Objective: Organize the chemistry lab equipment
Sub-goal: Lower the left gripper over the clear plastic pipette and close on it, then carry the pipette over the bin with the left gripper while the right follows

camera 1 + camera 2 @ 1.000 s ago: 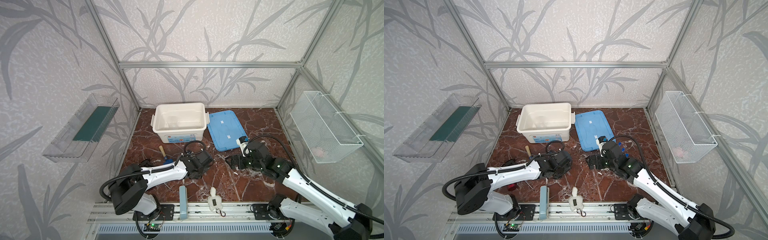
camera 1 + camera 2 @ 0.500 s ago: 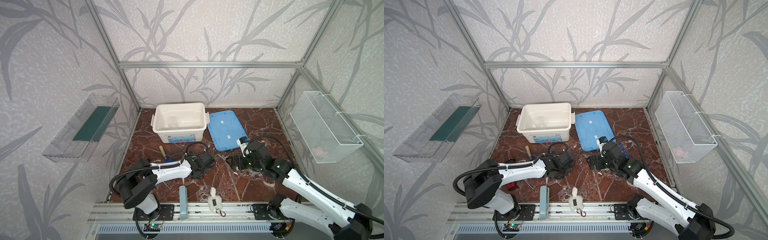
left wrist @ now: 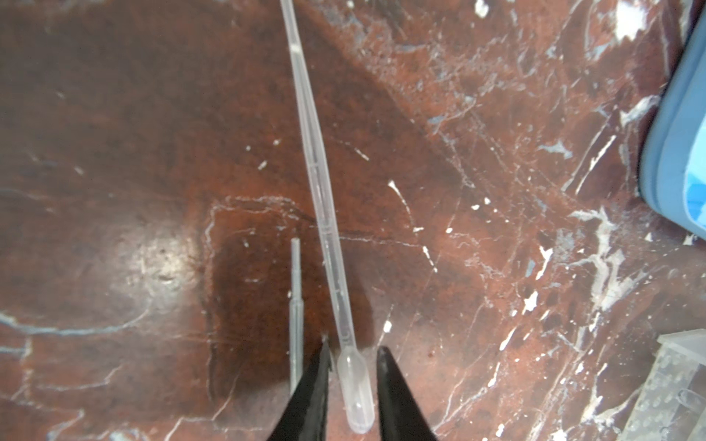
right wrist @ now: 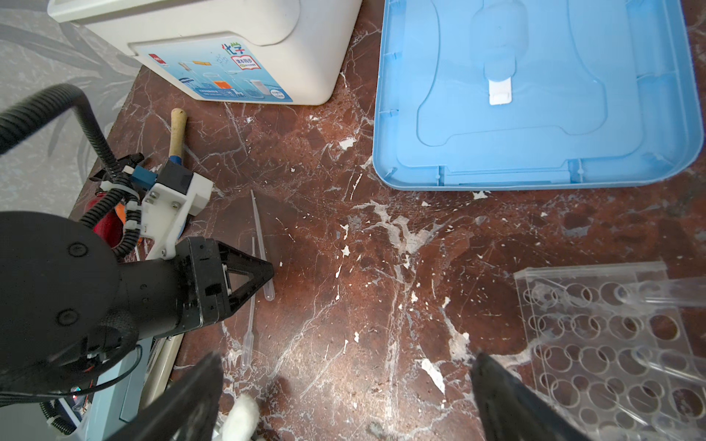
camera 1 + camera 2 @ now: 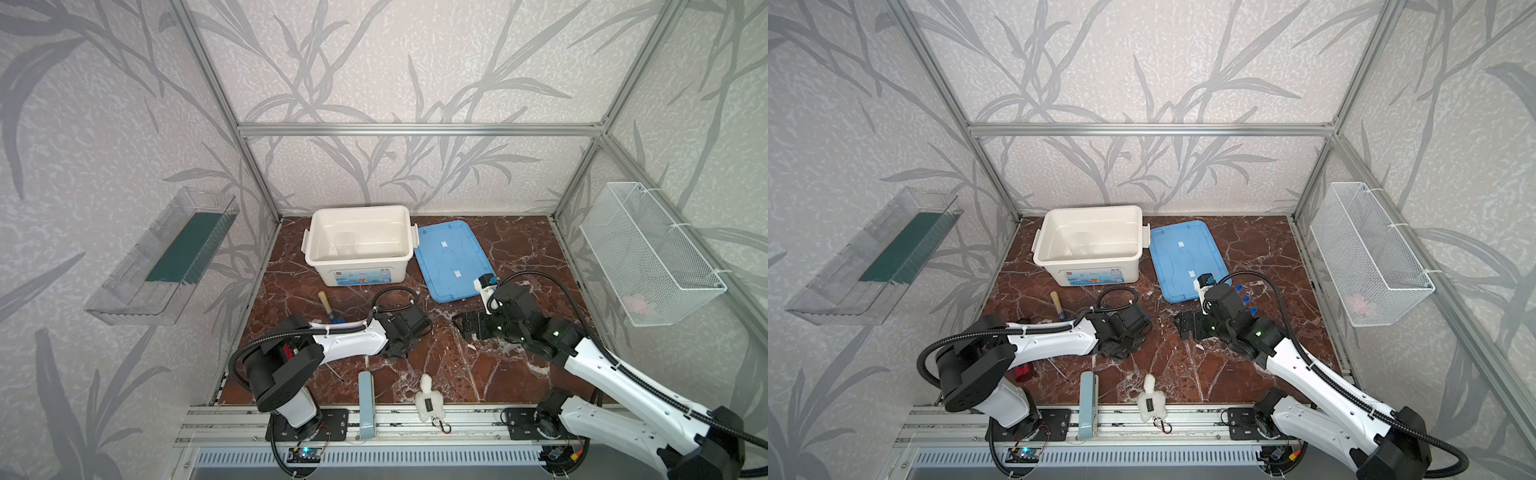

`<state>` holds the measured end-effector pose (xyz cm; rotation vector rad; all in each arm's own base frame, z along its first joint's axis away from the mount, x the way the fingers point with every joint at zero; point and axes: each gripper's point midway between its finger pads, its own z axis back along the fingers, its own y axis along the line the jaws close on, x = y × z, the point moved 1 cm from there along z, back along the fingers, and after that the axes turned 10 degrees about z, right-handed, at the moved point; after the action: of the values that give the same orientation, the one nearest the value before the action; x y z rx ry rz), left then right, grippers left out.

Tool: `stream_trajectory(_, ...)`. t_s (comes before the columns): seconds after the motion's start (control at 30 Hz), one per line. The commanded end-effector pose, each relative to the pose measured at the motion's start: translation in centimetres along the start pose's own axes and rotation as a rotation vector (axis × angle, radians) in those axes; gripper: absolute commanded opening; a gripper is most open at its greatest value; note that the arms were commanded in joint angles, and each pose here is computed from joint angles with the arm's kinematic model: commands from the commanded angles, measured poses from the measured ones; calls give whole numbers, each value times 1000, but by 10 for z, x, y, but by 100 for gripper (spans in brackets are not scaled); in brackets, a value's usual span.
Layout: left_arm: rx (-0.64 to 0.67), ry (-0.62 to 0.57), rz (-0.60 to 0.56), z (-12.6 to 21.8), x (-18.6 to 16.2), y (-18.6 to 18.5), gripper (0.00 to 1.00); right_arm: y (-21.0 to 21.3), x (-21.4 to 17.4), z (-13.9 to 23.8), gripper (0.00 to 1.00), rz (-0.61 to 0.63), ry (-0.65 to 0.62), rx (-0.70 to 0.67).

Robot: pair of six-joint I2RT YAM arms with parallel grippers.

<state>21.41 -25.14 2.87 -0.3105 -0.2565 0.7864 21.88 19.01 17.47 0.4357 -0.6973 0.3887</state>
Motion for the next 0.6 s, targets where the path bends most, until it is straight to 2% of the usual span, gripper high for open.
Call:
stream_trajectory(0.0, 20, -20, 15, -3, 2, 0, 17, -3, 3, -2, 99, 12, -19, -13)
stream_trajectory(0.07, 35, -17, 17, -6, 1, 3, 10, -4, 2, -3, 99, 10, -19, -15)
stream_trajectory(0.17, 36, -14, 13, -7, 1, 2, 9, -5, 2, -3, 99, 7, -16, -18)
stream_trajectory(0.27, 28, -20, 4, -3, 2, -1, 2, -6, 1, -4, 99, 5, -12, -19)
stream_trajectory(0.4, -8, -41, -13, 15, 7, -10, 1, -6, 1, -4, 99, 4, -12, -21)
stream_trajectory(0.57, -88, -58, -40, 54, 12, -21, 1, -6, 2, -4, 99, 3, -13, -23)
